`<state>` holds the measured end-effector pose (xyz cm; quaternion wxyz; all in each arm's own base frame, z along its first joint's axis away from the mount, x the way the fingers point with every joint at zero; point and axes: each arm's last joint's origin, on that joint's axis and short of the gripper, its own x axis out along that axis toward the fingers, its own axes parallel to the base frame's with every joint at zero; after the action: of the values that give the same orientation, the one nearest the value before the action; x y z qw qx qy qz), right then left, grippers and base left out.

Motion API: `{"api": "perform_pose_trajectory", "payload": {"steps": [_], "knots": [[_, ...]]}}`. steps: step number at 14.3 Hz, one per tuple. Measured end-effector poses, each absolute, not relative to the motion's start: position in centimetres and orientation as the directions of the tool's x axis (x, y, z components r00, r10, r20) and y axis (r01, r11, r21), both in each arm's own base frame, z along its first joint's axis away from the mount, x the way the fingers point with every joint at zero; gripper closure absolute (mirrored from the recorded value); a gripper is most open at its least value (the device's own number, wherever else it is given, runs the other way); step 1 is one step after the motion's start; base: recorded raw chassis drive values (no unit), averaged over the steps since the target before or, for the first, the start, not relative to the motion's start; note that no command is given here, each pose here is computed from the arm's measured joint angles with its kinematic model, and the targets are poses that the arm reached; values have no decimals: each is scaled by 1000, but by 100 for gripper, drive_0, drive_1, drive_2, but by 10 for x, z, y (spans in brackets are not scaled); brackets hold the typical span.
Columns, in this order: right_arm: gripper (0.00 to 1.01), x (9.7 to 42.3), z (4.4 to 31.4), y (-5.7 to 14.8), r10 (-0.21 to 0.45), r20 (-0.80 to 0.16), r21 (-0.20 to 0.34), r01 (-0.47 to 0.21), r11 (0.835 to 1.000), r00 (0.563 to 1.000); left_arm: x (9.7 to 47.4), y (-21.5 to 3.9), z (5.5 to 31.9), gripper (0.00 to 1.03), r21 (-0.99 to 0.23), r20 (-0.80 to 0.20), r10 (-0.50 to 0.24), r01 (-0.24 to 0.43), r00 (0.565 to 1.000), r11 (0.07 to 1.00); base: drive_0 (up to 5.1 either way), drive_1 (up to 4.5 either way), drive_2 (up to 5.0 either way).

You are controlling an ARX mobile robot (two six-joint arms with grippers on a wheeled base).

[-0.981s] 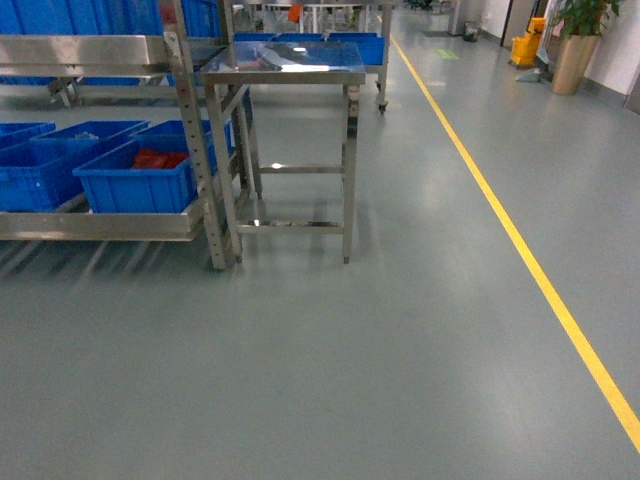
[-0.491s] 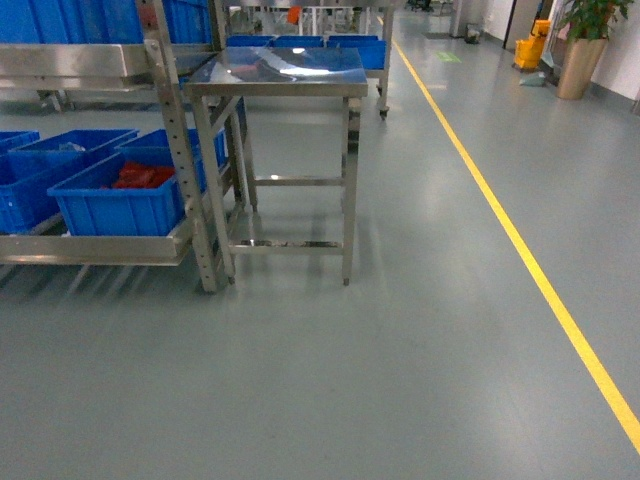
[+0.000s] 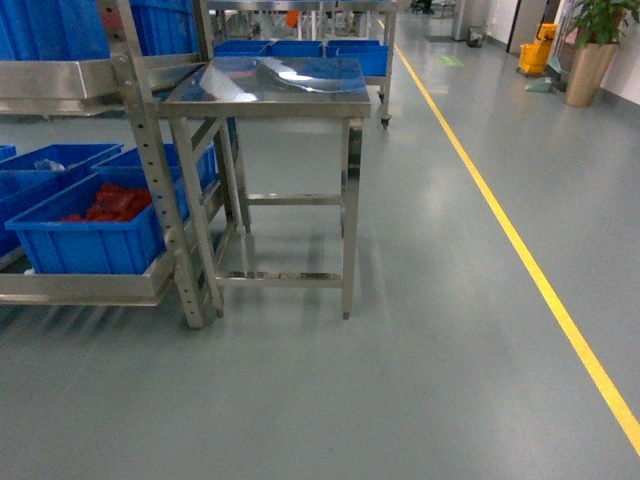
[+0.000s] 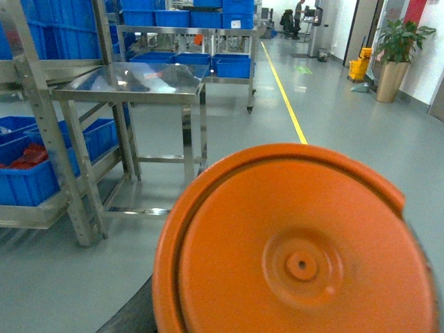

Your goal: Sort blue parts and orange caps into right shelf containers

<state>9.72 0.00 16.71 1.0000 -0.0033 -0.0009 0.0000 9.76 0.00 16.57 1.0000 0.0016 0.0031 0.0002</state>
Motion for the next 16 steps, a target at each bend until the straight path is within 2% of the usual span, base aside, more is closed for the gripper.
{"api": "perform_pose_trajectory", "payload": {"steps": [16], "knots": [[57,97,167,0,0,1,-6,0,1000,1000,98,0,166,60,3,-7,0,0,1000,1000,1,426,-423]]}}
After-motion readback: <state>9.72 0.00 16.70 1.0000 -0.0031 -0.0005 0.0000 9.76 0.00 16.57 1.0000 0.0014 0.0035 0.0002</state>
